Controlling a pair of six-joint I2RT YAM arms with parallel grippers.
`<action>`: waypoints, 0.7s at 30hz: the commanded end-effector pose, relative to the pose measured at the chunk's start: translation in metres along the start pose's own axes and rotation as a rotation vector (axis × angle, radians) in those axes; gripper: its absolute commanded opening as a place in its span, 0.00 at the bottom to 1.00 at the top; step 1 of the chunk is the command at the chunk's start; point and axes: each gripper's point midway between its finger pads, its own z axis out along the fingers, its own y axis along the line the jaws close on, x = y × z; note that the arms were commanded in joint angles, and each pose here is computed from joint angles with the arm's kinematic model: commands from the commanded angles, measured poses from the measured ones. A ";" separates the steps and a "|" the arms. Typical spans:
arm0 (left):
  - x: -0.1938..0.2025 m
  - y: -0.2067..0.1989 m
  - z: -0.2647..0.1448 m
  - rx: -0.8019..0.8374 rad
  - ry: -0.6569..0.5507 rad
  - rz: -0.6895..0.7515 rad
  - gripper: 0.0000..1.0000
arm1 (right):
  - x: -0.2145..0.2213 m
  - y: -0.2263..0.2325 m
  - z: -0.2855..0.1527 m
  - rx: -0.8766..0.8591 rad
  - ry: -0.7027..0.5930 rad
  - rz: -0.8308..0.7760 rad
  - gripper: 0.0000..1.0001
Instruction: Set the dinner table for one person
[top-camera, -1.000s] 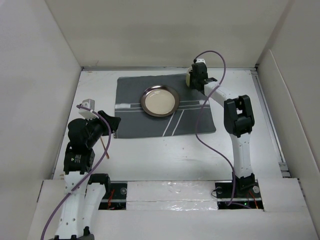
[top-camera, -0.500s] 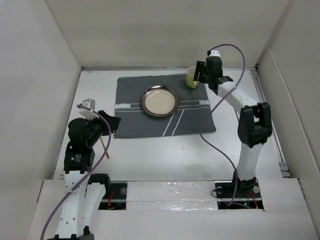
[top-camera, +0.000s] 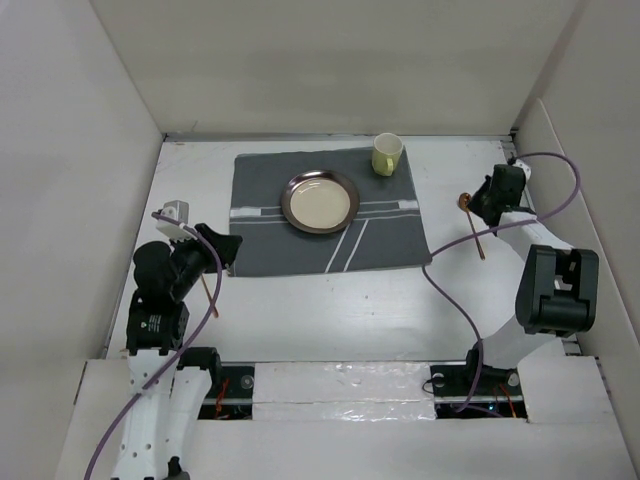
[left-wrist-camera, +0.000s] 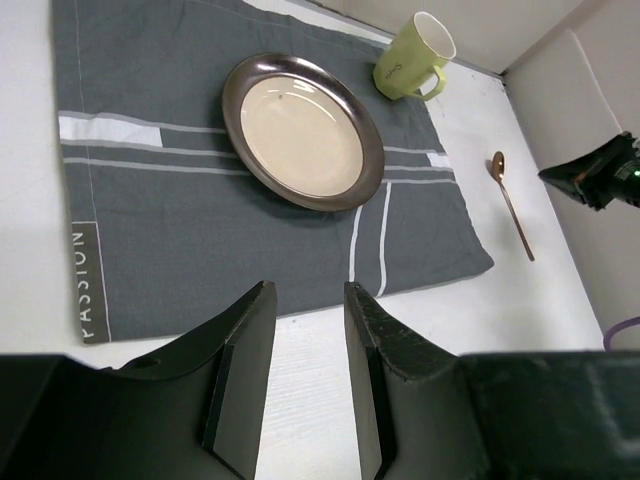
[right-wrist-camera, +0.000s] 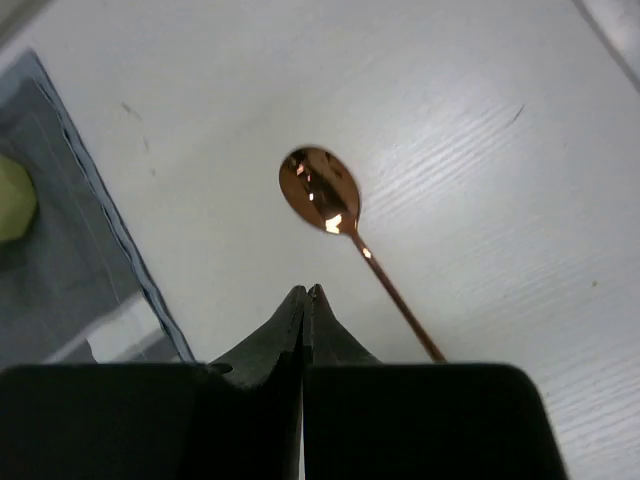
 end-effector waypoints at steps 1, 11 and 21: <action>-0.009 -0.010 -0.003 0.045 -0.043 0.033 0.30 | 0.004 0.002 -0.004 0.032 0.030 -0.039 0.00; -0.017 -0.018 -0.015 0.064 -0.095 0.053 0.31 | 0.028 -0.026 0.017 0.173 0.265 -0.163 0.56; -0.019 -0.020 -0.017 0.071 -0.106 0.061 0.31 | 0.046 -0.041 0.045 0.194 0.448 -0.332 0.52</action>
